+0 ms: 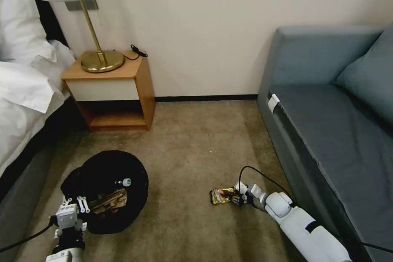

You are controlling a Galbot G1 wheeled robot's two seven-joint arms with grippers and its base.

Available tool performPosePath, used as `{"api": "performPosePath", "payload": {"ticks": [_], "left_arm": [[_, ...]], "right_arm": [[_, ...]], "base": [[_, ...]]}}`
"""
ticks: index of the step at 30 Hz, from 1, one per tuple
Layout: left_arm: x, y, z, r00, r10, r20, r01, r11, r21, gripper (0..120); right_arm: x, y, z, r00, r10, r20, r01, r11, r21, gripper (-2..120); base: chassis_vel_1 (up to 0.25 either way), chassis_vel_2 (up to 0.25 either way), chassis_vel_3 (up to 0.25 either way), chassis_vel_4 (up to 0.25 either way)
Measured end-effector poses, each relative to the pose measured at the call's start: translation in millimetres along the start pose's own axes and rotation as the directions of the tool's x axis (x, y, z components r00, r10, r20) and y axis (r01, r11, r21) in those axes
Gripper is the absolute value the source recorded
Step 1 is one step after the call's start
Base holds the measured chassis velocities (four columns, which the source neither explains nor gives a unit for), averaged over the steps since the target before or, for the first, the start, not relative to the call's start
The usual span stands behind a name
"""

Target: Pick up the trash bin, then pick up the garbage on the floor and place it into the trash bin.

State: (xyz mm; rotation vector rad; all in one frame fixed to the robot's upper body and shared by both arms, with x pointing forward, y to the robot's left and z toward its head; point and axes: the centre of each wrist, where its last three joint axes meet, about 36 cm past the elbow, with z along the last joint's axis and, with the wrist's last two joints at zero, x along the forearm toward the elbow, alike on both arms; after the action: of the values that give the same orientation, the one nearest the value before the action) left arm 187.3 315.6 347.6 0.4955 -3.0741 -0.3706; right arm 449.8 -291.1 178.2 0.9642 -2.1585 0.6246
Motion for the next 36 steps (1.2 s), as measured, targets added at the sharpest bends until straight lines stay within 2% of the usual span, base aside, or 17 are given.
{"api": "performPosePath", "payload": {"ticks": [1, 4, 5, 7, 22, 36], "left_arm": [[0.0, 0.0, 0.0, 1.000, 0.000, 0.000, 0.000, 1.000, 0.000, 7], [1.0, 0.3, 0.3, 1.000, 0.001, 0.005, -0.001, 1.000, 0.000, 7], [1.0, 0.3, 0.3, 1.000, 0.001, 0.005, -0.001, 1.000, 0.000, 7], [1.7, 0.5, 0.5, 1.000, 0.001, 0.005, -0.001, 1.000, -0.001, 7], [5.0, 1.7, -1.5, 1.000, 0.006, 0.014, -0.006, 1.000, -0.002, 7], [9.7, 1.7, -3.1, 1.000, 0.013, 0.020, -0.013, 1.000, -0.001, 7]], "right_arm": [[0, 0, 0, 1.000, 0.000, 0.000, 0.000, 1.000, 0.000, 21], [3, 3, 3, 1.000, 0.001, 0.002, -0.001, 1.000, -0.005, 7], [3, 3, 3, 1.000, 0.001, 0.002, -0.001, 1.000, -0.005, 7], [5, 6, 4, 1.000, 0.001, 0.005, -0.001, 1.000, -0.005, 0], [17, 14, -11, 0.997, 0.014, 0.073, -0.012, 1.000, -0.018, 0], [36, 30, -96, 0.951, 0.012, 0.309, 0.022, 0.994, -0.108, 0]], "base": [[0.000, 0.000, 0.000, 0.000], [0.000, 0.000, 0.000, 0.000], [0.000, 0.000, 0.000, 0.000], [0.000, 0.000, 0.000, 0.000], [0.000, 0.000, 0.000, 0.000], [0.000, 0.000, 0.000, 0.000]]}}
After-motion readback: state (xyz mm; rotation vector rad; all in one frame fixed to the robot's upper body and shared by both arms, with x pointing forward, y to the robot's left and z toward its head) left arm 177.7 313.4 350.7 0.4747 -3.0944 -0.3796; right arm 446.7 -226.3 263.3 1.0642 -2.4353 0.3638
